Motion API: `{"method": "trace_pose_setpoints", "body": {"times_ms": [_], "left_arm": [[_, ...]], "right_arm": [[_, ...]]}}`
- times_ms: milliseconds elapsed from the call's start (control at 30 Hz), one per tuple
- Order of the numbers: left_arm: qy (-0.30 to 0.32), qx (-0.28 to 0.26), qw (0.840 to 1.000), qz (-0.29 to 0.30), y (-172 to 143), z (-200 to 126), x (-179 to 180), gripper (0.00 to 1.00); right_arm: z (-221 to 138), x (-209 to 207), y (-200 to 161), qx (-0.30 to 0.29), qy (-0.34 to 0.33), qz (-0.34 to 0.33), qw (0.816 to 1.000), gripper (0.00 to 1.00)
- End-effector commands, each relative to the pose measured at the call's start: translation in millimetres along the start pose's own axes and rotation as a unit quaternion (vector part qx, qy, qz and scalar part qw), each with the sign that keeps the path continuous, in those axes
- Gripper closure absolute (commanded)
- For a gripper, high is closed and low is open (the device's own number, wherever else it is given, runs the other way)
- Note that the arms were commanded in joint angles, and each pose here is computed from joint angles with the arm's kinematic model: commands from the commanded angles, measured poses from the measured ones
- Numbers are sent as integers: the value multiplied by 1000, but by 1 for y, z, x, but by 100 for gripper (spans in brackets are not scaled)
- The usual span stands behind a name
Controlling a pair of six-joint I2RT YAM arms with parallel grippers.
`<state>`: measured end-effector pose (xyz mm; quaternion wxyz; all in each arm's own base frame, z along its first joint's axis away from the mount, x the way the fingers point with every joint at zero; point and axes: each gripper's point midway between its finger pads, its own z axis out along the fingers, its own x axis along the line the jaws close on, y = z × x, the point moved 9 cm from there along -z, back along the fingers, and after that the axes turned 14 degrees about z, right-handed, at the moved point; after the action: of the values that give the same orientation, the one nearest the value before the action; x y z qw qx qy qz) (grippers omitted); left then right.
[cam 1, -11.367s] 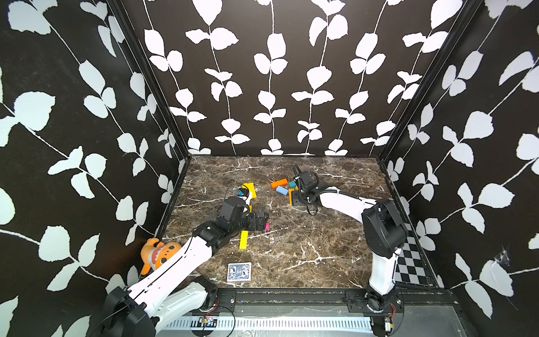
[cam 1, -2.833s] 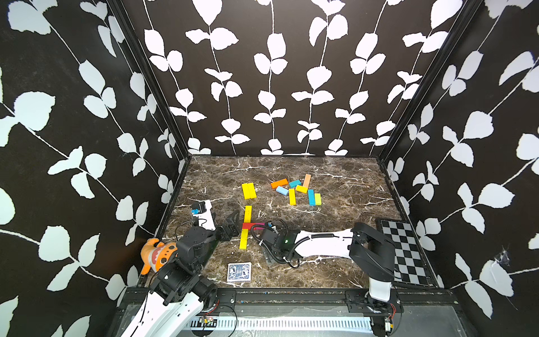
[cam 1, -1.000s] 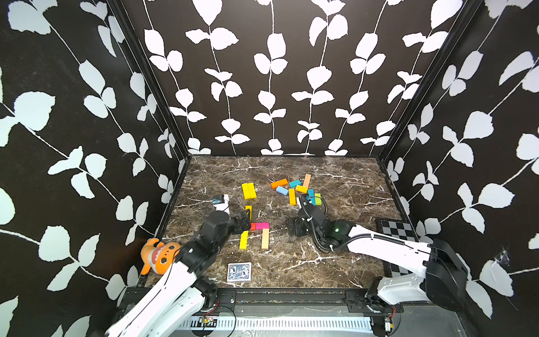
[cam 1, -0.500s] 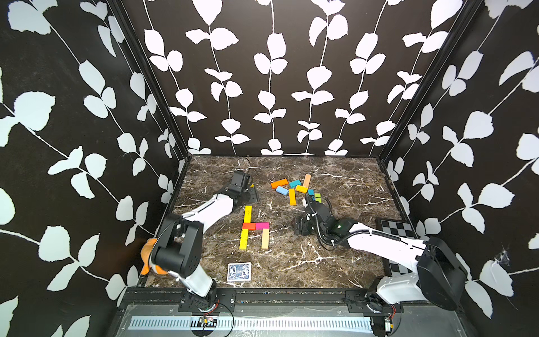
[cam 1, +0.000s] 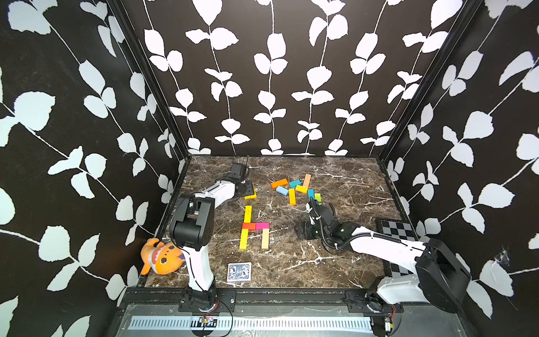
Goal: Assemble the letter h with building blocks
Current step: Pick up the building block from the center of the board.
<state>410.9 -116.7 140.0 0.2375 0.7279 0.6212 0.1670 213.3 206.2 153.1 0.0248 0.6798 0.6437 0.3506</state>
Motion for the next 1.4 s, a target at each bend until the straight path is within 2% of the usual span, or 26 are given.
{"method": "trace_pose_setpoints", "body": {"times_ms": [0, 200, 400, 533, 733, 833, 967, 1167, 1267, 1300, 1367], "left_arm": [[-4, 25, 999, 19, -15, -8, -4, 36], [-8, 42, 999, 24, -28, 2, -4, 43], [13, 64, 998, 27, -32, 12, -1, 45], [35, 77, 996, 29, -31, 19, 2, 53], [58, 81, 995, 33, -24, 26, 5, 50], [61, 86, 994, 40, -18, 32, 6, 39], [61, 83, 994, 37, -10, 37, 5, 32], [94, 89, 991, 32, 5, 45, 17, 31], [97, 89, 991, 36, 15, 51, 20, 28], [97, 91, 990, 39, 18, 52, 19, 28], [97, 94, 990, 41, 22, 54, 19, 37]], "right_arm": [[-4, 0, 7, -23, 16, 11, 1000, 10], [-1, -3, 10, -19, 18, 15, 1000, 10], [-1, -9, 12, -20, 16, 26, 999, 10], [-1, -12, 13, -23, 16, 34, 999, 10], [-1, -14, 16, -24, 22, 42, 999, 10], [-1, -15, 18, -25, 23, 44, 998, 10], [-2, -17, 19, -25, 23, 45, 998, 10], [-1, -20, 19, -23, 25, 48, 998, 10], [-1, -22, 18, -23, 25, 49, 998, 10], [-1, -22, 19, -23, 25, 50, 998, 10], [0, -22, 19, -22, 26, 50, 998, 10]]}}
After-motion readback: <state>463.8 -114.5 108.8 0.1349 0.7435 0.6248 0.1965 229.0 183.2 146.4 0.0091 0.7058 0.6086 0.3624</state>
